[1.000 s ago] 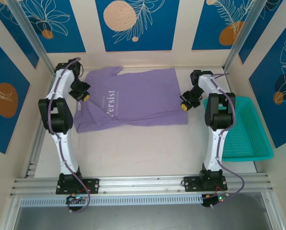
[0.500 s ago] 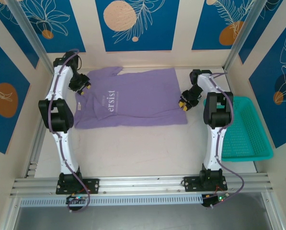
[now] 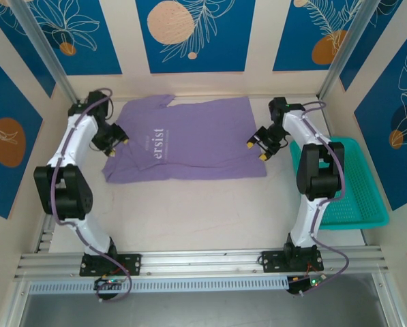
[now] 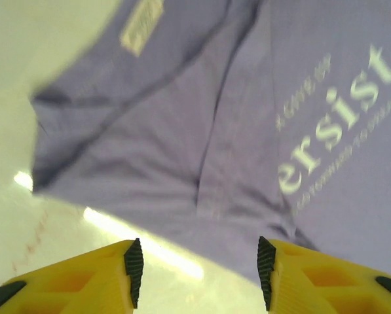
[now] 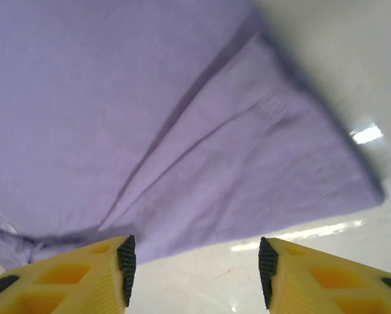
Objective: Fold and stack the t-shirts
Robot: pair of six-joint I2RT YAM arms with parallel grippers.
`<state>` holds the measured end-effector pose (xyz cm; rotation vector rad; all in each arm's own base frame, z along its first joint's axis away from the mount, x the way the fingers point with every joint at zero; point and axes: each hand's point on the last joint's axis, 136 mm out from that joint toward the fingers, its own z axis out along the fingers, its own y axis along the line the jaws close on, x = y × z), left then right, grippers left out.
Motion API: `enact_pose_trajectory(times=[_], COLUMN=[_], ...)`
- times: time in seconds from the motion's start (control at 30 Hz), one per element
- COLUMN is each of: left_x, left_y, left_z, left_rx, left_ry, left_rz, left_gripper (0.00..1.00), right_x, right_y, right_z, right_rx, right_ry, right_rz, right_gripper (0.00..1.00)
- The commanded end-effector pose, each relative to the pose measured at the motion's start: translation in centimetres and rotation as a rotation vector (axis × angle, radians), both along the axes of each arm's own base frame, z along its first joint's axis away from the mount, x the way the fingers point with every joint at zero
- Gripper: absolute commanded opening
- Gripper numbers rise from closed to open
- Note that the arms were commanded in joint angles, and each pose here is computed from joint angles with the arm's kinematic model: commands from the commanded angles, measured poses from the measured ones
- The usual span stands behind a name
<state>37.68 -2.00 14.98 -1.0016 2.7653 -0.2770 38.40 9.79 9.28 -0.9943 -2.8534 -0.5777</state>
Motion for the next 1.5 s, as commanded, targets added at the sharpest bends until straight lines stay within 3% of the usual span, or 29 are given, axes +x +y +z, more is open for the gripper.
enact_pose_trajectory(times=[0.0,0.23,0.4,0.8,1.13,1.3,1.47], left_x=[-0.3,-1.6,-4.3,-9.8,-15.0,-14.3,-9.1], left_y=[-3.0,-1.1,1.1,4.6,3.9,3.8,2.0], left_z=[-3.9,-9.6,-12.4,-12.1,-11.6,-9.0,-4.6], left_rx=[-0.116,0.017,0.128,0.263,0.195,0.176,0.046], left_ry=[0.017,0.115,0.245,0.386,0.463,0.373,0.13], left_rz=[-0.047,-0.084,-0.071,-0.006,0.062,0.108,0.149], left_gripper=[0.45,0.4,0.39,0.45,0.47,0.48,0.47], right_x=[-1.3,-2.7,-4.7,-9.9,-14.1,-13.7,-9.8], right_y=[1.8,1.3,0.1,-0.9,-0.9,-0.9,0.6], right_z=[-2.2,-6.8,-8.9,-9.1,-9.2,-7.8,-4.3], right_rx=[0.039,-0.013,-0.077,-0.15,-0.151,-0.165,-0.136], right_ry=[0.029,0.152,0.226,0.329,0.357,0.276,0.056], right_rz=[0.043,0.026,0.025,0.041,0.117,0.142,0.196], right_gripper=[0.52,0.47,0.47,0.51,0.57,0.64,0.71])
